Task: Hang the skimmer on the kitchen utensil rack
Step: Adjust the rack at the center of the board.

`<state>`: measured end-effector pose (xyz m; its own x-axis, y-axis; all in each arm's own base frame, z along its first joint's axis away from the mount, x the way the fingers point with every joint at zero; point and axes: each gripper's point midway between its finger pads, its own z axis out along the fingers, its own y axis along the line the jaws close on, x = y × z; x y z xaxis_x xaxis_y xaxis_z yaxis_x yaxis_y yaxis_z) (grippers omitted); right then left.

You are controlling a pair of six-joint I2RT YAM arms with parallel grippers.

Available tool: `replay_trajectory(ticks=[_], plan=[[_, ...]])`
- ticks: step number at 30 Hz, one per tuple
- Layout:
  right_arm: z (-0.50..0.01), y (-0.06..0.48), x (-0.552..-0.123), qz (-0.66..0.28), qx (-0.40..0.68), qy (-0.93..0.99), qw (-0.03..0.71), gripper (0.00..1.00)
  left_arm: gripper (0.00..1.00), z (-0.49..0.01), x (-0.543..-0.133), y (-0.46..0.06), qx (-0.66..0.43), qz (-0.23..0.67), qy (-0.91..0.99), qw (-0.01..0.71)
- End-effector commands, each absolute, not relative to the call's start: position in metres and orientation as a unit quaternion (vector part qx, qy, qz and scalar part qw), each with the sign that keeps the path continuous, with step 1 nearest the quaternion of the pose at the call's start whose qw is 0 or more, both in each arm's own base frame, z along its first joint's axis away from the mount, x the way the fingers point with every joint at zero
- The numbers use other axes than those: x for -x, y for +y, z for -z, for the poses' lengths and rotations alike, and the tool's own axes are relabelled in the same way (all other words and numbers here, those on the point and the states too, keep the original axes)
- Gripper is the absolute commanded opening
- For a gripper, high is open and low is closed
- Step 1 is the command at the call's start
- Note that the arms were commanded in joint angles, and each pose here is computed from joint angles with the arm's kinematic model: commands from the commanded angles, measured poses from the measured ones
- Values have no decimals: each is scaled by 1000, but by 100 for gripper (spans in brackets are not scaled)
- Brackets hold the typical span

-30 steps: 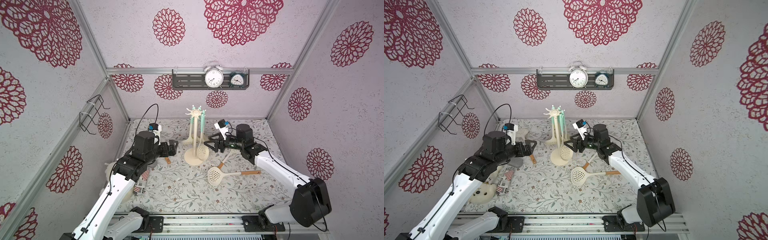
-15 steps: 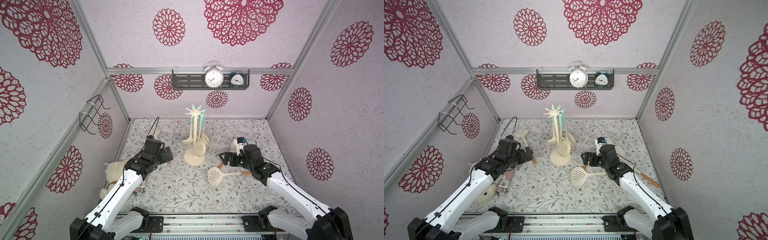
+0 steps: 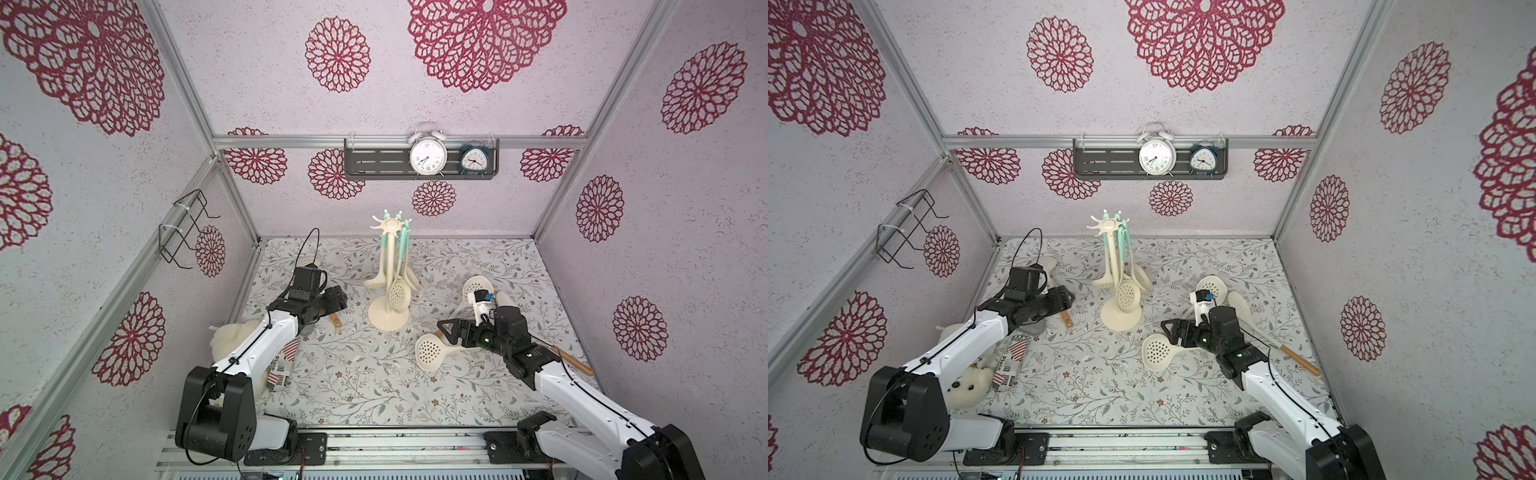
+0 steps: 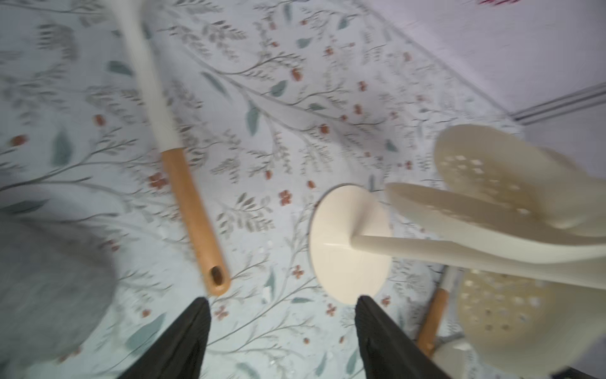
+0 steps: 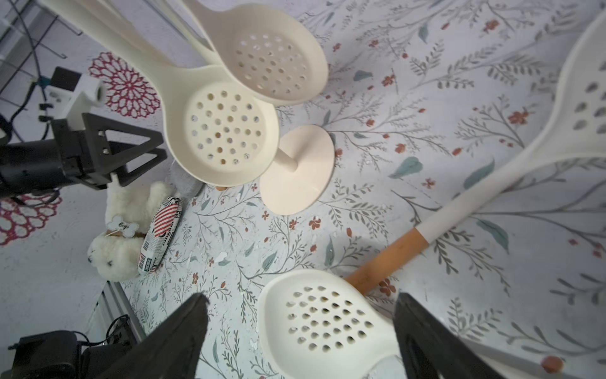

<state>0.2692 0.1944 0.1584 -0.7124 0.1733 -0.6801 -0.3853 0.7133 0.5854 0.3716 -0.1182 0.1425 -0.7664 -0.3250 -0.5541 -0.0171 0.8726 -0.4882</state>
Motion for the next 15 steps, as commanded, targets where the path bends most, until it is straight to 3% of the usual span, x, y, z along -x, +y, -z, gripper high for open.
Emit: replay_trajectory(ticks=[1, 3, 7, 10, 15], plan=[[-203, 217, -269, -400, 138, 801, 424, 86, 68, -222, -369, -167, -42, 382, 809, 445], [-215, 220, -268, -393, 155, 791, 443, 82, 68, -258, -357, -171, -75, 395, 761, 509], [-234, 224, -264, -402, 180, 770, 462, 68, 67, -306, -348, -178, -141, 377, 720, 566], [-250, 223, -262, -398, 193, 759, 479, 56, 56, -331, -348, -197, -193, 413, 690, 563], [-287, 221, -260, -395, 212, 728, 519, 55, 50, -347, -352, -223, -238, 461, 656, 548]])
